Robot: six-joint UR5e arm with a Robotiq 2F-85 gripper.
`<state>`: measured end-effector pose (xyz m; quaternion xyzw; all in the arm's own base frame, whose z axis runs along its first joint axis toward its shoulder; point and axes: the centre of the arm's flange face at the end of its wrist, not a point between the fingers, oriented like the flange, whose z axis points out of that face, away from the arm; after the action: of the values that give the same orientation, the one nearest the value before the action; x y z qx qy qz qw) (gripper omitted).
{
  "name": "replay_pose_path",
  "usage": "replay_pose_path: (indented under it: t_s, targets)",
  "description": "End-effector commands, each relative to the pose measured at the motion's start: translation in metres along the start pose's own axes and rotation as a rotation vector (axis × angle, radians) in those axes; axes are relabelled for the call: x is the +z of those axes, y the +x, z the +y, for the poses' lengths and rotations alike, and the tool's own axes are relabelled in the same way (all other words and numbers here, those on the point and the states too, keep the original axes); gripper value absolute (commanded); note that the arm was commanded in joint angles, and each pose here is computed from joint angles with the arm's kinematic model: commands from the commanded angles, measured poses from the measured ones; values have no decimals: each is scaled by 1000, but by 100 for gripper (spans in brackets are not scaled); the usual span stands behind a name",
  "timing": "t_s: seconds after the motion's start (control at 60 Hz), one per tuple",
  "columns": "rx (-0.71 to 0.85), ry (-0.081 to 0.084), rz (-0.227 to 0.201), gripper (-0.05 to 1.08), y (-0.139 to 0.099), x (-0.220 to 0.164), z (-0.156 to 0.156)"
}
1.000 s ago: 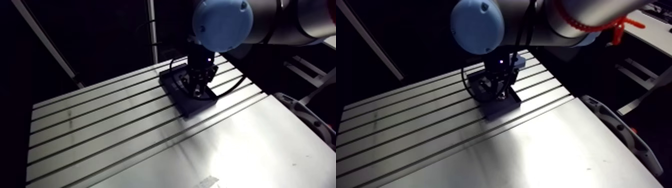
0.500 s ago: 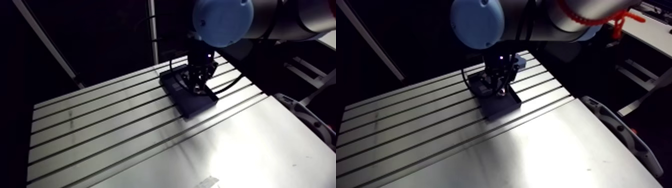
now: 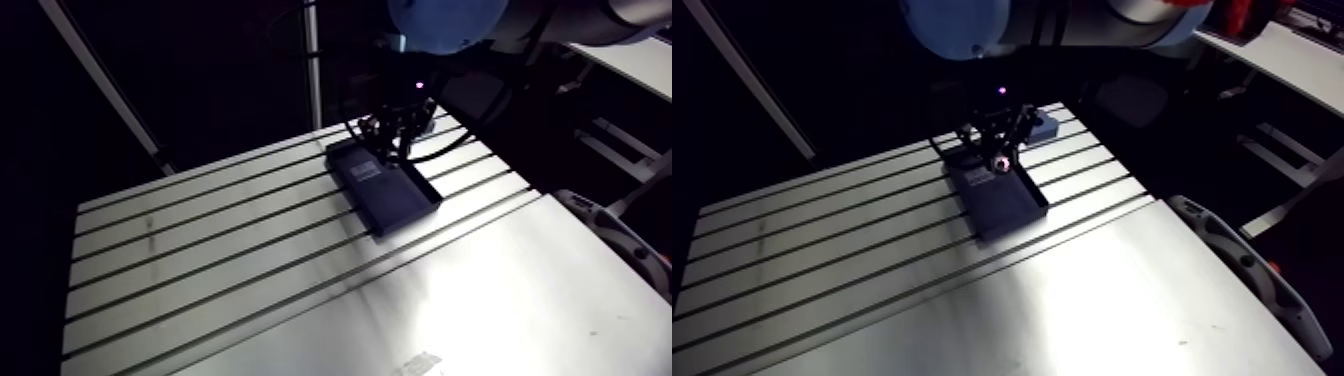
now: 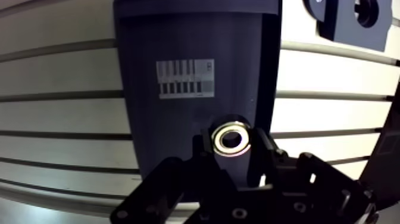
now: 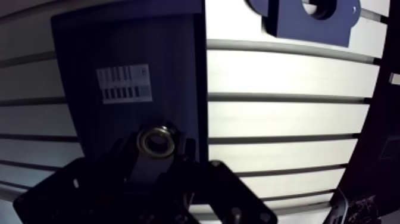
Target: Pick up the bearing and press it into the housing until flush.
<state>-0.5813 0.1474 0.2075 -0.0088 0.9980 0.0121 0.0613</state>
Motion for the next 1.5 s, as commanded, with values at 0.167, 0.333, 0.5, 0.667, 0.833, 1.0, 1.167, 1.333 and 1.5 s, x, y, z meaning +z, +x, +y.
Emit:
replay_pose_path:
  t_s: [0.167, 0.333, 0.5, 0.667, 0.833, 1.0, 1.167, 1.333, 1.5]
  targets:
    - [-3, -23, 37, 64, 15, -31, 10]
    - [-16, -28, 46, 66, 27, -49, 20]
    - [-15, -32, 50, 66, 45, -58, 31]
    - [-15, -25, 34, 66, 64, -61, 44]
    - [-18, -14, 10, 66, 79, -59, 53]
    - [-39, -9, -1, 66, 92, -57, 61]
    - [-42, -14, 8, 66, 99, -61, 72]
    - [-19, -14, 4, 66, 104, -56, 93]
    - [-1, -12, 3, 66, 106, -50, 110]
